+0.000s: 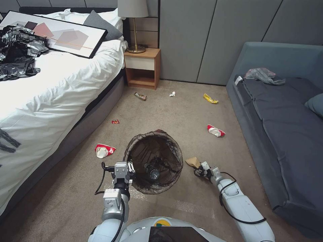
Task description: Pick up the trash bin, then pick up the garbage from the floor and place it into the trash bin.
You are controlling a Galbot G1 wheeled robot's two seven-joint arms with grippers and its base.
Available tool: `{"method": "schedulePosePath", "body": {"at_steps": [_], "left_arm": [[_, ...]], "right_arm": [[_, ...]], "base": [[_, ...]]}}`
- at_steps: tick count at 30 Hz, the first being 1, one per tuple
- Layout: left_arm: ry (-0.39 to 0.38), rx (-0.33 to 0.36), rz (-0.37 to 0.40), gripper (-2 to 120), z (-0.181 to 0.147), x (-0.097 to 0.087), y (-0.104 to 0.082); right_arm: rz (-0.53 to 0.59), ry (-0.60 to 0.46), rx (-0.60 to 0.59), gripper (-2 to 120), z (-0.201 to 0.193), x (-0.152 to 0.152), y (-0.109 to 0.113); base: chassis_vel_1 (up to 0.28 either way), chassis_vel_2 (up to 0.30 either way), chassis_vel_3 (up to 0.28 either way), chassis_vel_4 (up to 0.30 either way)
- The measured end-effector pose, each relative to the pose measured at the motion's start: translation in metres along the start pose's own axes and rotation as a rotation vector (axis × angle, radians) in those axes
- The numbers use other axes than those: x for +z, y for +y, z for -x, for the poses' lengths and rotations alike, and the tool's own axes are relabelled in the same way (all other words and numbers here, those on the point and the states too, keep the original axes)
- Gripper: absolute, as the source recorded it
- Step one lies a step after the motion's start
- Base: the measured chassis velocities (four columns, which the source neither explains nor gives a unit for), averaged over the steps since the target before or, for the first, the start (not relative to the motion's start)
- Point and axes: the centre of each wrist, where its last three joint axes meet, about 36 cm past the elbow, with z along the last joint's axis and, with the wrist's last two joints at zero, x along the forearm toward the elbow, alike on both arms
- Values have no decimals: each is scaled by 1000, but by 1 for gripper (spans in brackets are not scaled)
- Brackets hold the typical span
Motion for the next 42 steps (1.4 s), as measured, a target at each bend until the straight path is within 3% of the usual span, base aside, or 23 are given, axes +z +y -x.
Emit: {"method": "schedulePosePath", "body": {"at_steps": [2,11,14,35,39,42], "left_arm": [[-1,0,0,0,0,0,0],[-2,-1,2,0,0,0,0],[-3,-1,3,0,1,0,0],[-2,-1,3,0,2,1,-1],[-2,-1,3,0,2,1,-1],[4,-1,2,0,2,3,-1]], "right_arm": [[1,-1,4,32,-1,1,-2],[4,-15,13,15,-1,-3,-1],[4,-21,15,5,0,-4,-2],[9,-151,48,2,-14,-32,-1],[34,-250,62,2,-25,-54,-1],[88,-484,38,2,-51,-91,3]], "base": [[0,0,0,0],[0,0,0,0],[0,0,0,0],[0,0,0,0],[0,0,0,0],[0,0,0,0]]}}
